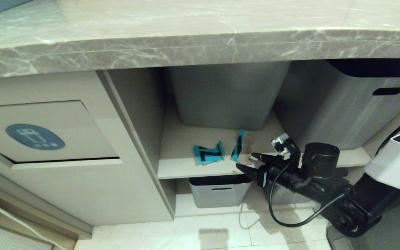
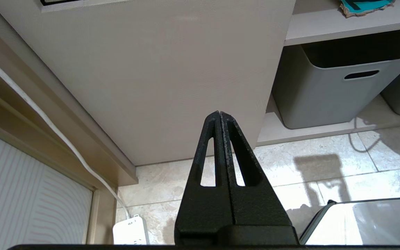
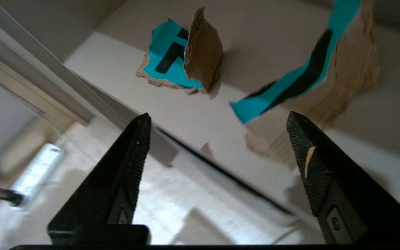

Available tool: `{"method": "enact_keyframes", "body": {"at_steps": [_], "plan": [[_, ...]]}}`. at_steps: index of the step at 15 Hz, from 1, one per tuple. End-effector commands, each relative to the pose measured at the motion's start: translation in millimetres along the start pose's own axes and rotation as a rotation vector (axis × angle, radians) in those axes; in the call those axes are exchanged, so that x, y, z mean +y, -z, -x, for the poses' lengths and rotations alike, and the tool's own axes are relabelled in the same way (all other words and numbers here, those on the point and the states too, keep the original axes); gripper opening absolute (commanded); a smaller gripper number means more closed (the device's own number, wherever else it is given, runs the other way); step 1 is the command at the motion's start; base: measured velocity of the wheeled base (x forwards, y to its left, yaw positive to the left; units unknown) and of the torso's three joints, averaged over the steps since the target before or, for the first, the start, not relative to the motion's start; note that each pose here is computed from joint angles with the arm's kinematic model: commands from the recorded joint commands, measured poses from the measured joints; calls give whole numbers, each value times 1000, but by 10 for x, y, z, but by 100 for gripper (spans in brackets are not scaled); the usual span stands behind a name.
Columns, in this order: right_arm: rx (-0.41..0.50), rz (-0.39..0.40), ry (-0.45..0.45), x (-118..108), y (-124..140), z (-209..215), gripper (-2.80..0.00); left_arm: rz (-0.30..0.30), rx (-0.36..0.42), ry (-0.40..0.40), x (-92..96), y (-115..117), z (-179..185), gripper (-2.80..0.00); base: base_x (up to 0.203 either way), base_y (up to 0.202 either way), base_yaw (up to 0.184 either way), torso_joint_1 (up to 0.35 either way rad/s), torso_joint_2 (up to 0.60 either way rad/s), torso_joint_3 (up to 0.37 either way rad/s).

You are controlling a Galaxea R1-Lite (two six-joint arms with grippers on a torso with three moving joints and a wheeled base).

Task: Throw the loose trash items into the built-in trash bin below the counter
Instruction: Pick up the garbage

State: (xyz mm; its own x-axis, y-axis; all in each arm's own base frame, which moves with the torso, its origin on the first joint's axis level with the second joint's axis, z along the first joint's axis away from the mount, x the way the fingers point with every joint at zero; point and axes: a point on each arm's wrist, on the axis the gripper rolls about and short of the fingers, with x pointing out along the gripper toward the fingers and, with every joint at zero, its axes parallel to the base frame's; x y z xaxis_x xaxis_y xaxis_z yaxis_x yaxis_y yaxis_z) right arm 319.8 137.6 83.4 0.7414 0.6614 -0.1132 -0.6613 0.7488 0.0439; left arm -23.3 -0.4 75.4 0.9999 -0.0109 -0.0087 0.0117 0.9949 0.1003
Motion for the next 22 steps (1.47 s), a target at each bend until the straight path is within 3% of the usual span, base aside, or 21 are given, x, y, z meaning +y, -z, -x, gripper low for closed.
{"method": "enact_keyframes", "body": {"at_steps": [1,5,8,9,22], "plan": [[-19,81,-12,-4,23,-119,0,-1,-1,0,0,-1,0,-280,0,0,0,0,0,0],[-40,180,-42,94,34,-256,0,-1,-1,0,0,-1,0,-280,0,0,0,0,0,0],[-86,208,-51,102,-14,-422,0,-1,1,0,0,3,-1,-280,0,0,0,0,0,0],[-99,214,-52,88,-13,-489,-280,-1,-1,0,0,0,0,-280,0,0,0,0,0,0],[-116,222,-59,30,112,-762,-280,-1,0,0,0,2,0,-280,0,0,0,0,0,0]]}}
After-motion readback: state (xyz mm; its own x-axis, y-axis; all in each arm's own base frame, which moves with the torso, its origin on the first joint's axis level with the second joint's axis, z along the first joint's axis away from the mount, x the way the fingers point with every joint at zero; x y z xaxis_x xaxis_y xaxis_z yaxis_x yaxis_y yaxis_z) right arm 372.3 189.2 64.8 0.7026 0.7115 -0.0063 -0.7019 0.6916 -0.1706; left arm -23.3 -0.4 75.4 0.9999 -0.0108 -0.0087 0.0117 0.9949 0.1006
